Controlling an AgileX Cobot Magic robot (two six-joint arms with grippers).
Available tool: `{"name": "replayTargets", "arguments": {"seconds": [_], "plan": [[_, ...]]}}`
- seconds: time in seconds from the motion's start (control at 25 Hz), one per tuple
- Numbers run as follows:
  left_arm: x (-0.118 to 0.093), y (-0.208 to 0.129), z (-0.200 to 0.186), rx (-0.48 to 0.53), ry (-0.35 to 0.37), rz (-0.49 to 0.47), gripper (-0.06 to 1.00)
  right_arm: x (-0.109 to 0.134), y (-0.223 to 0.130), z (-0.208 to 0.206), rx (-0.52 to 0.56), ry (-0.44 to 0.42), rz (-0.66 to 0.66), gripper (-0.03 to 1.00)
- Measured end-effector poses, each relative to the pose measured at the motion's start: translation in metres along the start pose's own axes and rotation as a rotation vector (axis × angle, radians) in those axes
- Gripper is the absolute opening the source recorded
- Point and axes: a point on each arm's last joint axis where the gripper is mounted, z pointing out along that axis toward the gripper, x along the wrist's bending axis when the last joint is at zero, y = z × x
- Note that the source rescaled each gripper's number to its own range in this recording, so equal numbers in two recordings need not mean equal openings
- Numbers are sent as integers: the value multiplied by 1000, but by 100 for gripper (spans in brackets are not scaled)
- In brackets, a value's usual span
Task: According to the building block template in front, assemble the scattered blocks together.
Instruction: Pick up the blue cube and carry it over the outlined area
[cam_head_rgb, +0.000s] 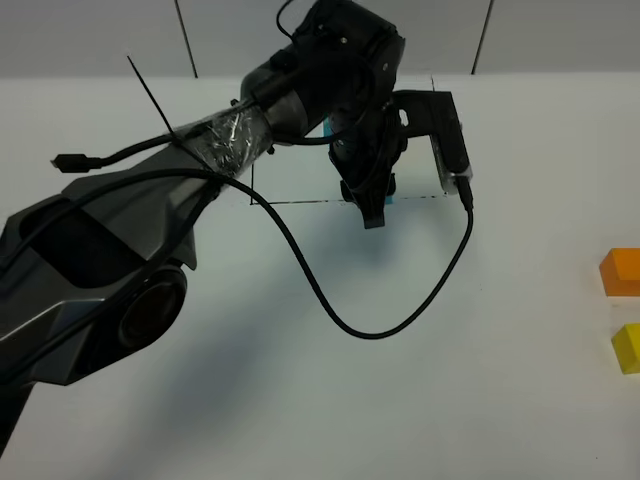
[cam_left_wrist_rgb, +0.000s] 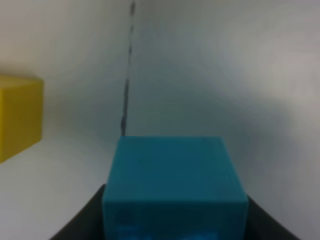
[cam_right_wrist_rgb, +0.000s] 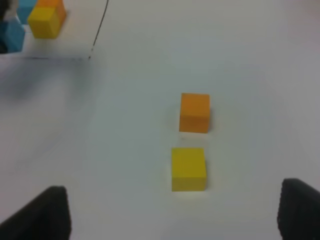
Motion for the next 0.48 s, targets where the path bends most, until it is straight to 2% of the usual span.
{"name": "replayTargets", "arguments": {"seconds": [0.28, 0.48], "plan": [[-10, 1, 22, 22, -63, 2, 0, 0, 0, 0, 0, 1, 0, 70], [-18, -5, 37, 65, -108, 75, 0, 0, 0, 0, 0, 1, 0, 70]]}}
